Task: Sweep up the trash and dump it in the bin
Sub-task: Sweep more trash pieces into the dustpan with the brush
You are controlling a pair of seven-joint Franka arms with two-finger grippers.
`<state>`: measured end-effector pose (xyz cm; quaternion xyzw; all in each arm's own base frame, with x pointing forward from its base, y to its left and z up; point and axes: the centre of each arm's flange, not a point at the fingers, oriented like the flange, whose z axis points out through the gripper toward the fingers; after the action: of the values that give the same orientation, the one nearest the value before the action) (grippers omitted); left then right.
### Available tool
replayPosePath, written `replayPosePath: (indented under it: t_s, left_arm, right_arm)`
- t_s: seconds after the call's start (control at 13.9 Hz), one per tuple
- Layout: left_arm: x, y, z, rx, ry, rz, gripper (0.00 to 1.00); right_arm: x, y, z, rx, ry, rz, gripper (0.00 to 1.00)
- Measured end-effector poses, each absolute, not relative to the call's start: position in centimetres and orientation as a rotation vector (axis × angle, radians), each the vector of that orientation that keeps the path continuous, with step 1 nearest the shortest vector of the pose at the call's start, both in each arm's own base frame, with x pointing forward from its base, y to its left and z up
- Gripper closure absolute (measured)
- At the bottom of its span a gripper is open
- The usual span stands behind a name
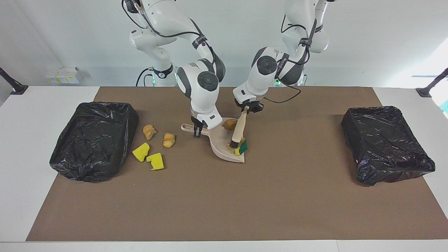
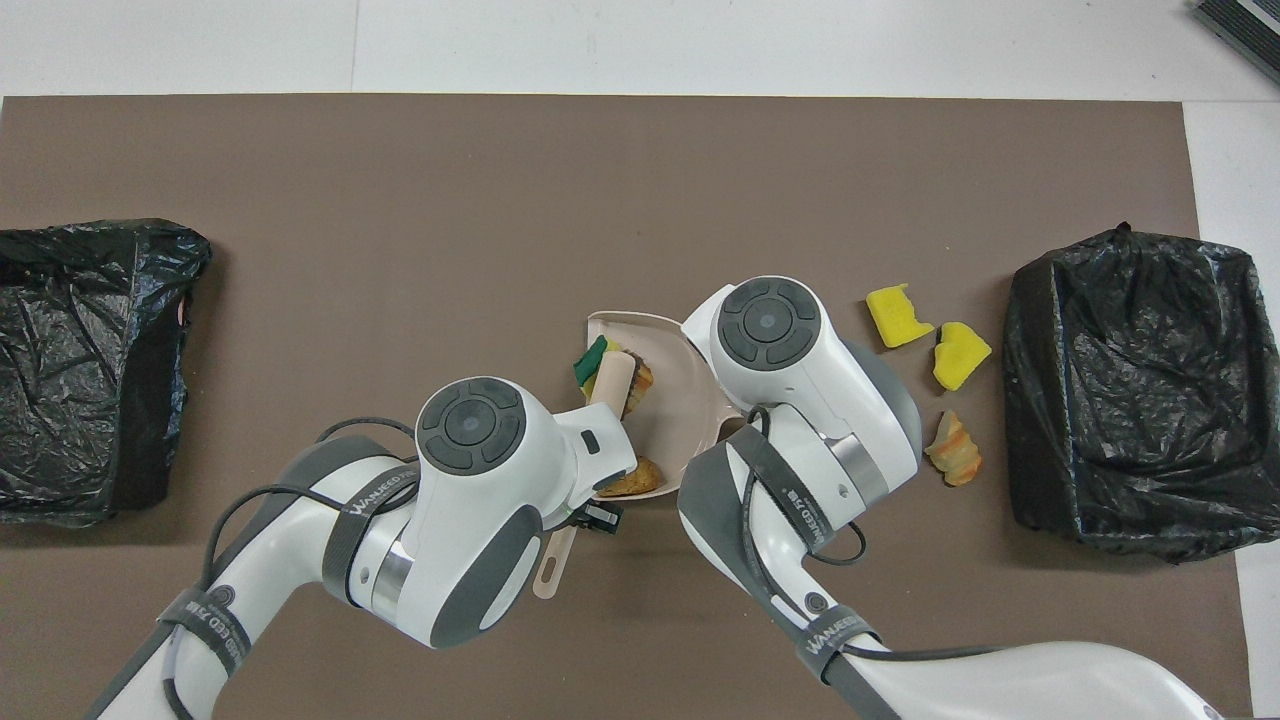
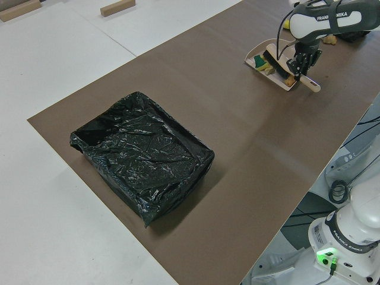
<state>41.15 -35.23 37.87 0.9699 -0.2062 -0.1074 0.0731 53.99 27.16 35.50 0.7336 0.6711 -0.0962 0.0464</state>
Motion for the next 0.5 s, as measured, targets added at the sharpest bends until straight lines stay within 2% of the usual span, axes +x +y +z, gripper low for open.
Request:
replayPosePath:
  t_s: [0.22, 0.5]
  left_arm:
    - [40.6, -34.8, 41.4, 2.821, -0.698, -0.344, 0.74]
    - [39.8, -34.3, 42.1, 2.781, -0.764, -0.393, 0.74]
  right_arm:
    - [54.0, 27.2, 35.5, 2.239, 2.048, -0.294, 0.68]
    - [54.0, 27.2, 35.5, 2.239, 2.048, -0.294, 0.68]
